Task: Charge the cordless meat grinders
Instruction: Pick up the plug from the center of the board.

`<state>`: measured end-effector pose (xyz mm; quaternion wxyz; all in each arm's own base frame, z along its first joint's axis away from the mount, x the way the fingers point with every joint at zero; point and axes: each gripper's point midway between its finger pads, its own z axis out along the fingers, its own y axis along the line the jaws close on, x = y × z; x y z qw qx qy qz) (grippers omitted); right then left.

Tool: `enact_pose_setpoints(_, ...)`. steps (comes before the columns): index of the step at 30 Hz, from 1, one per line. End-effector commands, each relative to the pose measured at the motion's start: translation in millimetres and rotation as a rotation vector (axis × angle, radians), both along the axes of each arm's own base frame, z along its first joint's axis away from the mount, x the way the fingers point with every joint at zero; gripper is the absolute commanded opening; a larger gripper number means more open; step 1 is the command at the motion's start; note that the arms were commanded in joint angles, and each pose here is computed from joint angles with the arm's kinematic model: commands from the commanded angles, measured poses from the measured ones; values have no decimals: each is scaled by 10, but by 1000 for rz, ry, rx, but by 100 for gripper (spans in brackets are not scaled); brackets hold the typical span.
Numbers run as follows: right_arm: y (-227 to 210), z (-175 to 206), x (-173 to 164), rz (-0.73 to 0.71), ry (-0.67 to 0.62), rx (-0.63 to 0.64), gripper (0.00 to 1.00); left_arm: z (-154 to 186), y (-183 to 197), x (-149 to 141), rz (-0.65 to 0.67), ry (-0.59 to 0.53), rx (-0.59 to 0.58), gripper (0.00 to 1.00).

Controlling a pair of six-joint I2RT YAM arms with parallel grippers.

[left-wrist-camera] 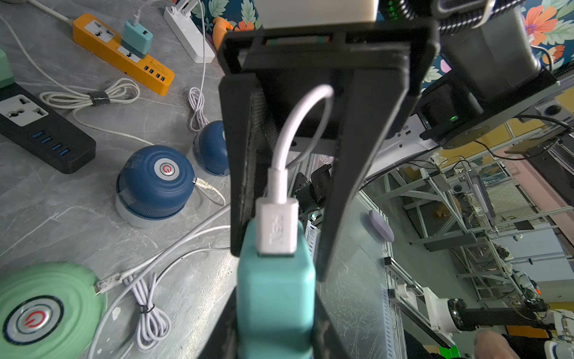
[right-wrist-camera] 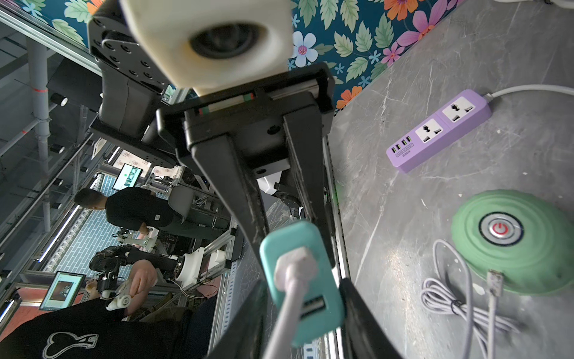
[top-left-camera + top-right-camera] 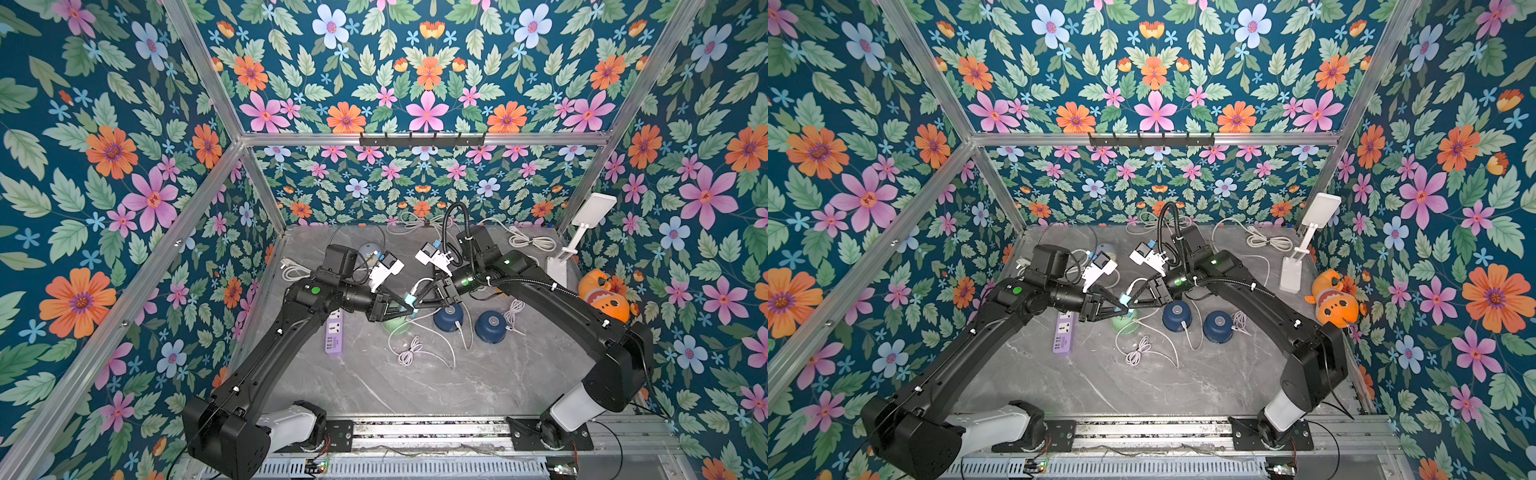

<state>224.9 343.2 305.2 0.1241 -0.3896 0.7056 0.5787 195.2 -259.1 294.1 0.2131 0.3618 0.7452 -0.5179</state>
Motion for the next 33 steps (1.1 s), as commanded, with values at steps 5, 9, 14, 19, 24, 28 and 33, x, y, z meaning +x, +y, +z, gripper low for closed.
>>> enact_pose_setpoints(5, 60, 83, -20, 32, -3, 32, 25, 14, -26, 15, -13, -1, -13, 0)
enact_pose_setpoints(9, 80, 81, -53, 42, 1, 31, 26, -19, -31, 23, -14, 11, -9, 0)
enact_pose_setpoints(14, 95, 69, -61, 41, 2, 26, 30, -29, -32, 26, -14, 13, -7, 0)
enact_pose_setpoints(19, 120, 67, -56, 39, 5, 26, 30, -56, -35, 42, -8, 23, 0, 0)
enact_pose_setpoints(24, 158, 61, -66, 42, 18, 33, 7, -110, -28, 109, 26, 25, 27, 1)
enact_pose_setpoints(28, 164, 36, -28, 16, 18, 28, 0, -184, 13, 207, 84, 10, 76, 34)
enact_pose_setpoints(33, 108, -127, 172, -122, -43, -71, 0, -167, 240, 446, 252, -32, 127, 53)
